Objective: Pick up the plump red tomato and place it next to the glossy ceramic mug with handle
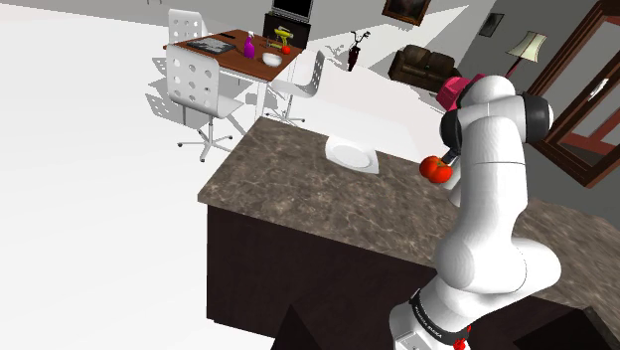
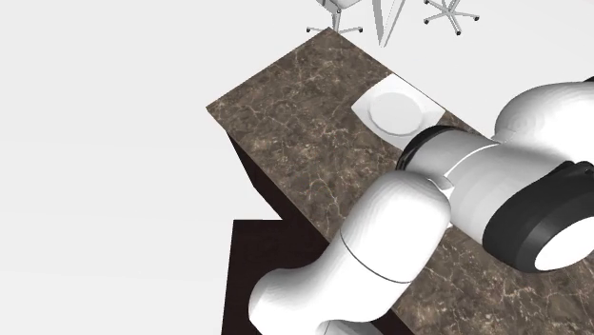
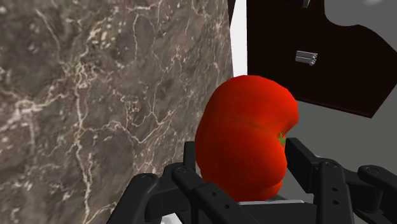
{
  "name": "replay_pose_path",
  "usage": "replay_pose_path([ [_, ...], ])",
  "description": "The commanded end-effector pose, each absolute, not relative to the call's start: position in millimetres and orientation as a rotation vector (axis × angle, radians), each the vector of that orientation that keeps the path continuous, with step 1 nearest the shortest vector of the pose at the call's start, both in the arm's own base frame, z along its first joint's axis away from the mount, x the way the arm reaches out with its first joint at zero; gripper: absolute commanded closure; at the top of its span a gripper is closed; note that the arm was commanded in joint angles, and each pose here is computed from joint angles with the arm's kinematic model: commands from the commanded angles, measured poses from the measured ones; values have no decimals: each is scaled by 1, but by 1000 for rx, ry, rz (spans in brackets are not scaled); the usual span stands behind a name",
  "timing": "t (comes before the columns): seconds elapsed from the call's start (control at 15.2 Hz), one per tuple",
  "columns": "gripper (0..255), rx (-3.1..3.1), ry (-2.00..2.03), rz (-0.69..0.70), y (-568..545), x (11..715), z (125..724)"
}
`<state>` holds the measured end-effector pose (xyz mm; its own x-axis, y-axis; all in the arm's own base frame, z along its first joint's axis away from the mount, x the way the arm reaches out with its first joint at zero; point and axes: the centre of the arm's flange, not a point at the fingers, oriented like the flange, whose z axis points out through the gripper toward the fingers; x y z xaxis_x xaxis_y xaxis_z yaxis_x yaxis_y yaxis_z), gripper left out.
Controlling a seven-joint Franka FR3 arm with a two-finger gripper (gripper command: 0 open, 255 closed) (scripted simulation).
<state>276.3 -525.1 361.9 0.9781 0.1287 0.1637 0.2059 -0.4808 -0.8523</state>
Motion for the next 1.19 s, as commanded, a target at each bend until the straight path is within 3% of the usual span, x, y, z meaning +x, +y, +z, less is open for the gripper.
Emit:
replay_pose_path([
  [0.0, 255, -2074, -232, -91, -525, 276, 347],
  [1.12, 255, -2074, -232, -91, -525, 276, 265],
])
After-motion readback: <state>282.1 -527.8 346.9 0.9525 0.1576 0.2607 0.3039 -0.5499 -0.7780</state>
